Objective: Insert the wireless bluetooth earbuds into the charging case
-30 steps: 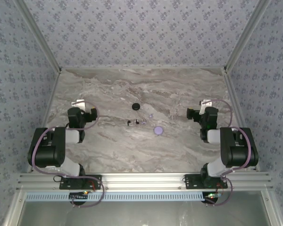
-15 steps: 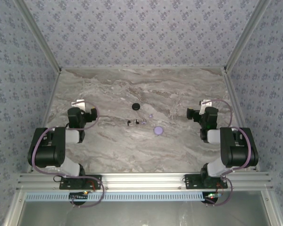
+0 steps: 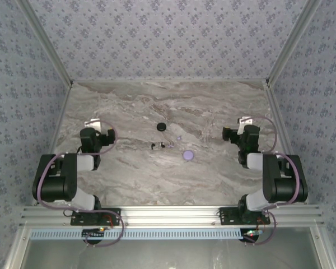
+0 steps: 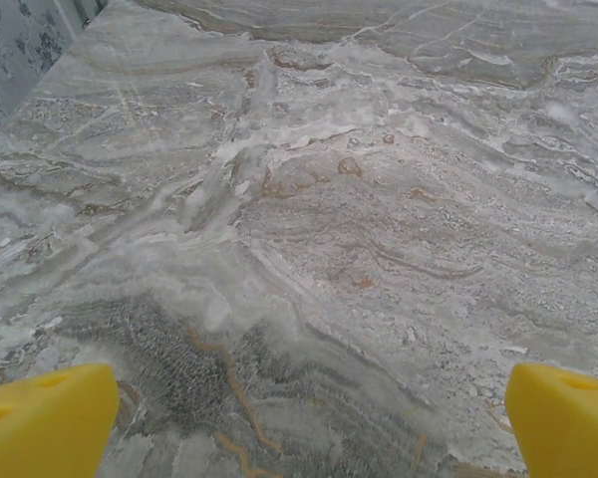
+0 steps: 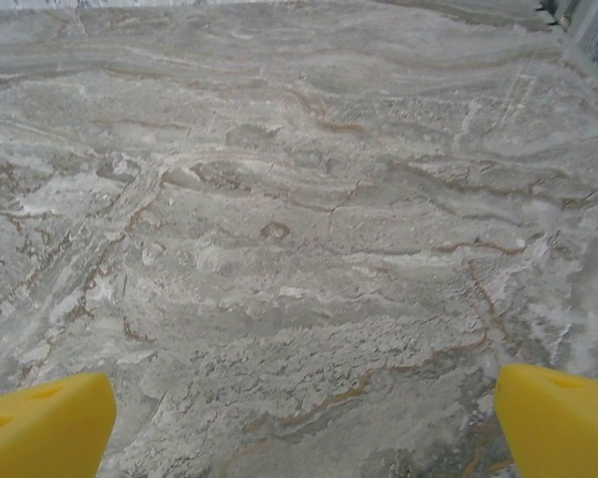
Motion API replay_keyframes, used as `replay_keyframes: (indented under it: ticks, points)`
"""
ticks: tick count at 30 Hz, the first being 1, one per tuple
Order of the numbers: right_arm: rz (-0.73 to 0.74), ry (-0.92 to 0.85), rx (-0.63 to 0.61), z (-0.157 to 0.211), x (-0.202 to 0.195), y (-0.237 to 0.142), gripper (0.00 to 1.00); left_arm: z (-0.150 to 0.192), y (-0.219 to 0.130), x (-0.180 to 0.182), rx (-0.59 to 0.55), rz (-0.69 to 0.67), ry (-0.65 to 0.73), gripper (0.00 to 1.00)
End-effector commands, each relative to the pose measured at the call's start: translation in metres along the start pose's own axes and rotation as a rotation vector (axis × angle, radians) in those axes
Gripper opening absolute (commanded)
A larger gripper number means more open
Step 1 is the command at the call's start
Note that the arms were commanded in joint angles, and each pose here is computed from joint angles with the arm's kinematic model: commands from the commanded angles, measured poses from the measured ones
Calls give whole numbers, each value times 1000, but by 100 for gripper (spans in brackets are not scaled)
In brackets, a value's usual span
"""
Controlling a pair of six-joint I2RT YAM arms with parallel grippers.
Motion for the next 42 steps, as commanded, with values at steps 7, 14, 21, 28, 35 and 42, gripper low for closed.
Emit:
replay_keyframes:
  ticks: [7, 14, 21, 28, 35, 42]
  points:
    - [29, 113, 181, -23, 5, -26, 100, -55, -34, 3, 13, 34, -117, 99]
    - [-28, 117, 354, -18, 31, -51, 100, -66, -72, -28, 131, 170, -154, 99]
    - [-101, 180, 514, -2, 53, -68, 100, -63, -110, -72, 213, 338, -201, 99]
    - [-248, 169, 668, 30, 94, -89, 100, -57, -134, -130, 279, 511, -176, 99]
    - [-289, 126, 756, 61, 123, -105, 100, -51, -131, -194, 417, 652, -106, 89]
    - [-319, 163, 801, 85, 135, -111, 79, -49, -112, -270, 526, 788, -11, 73]
Point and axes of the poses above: each hand's point on the last joint's axis, 136 mm out from that joint toward the fingers, its own y axis out along the fingers, its own x axis along the line the jaws close on, z = x × y, the point moved 2 cm from there along -y, back along the fingers, and after that the axes turned 7 degrees about y, right-handed, at the moved point
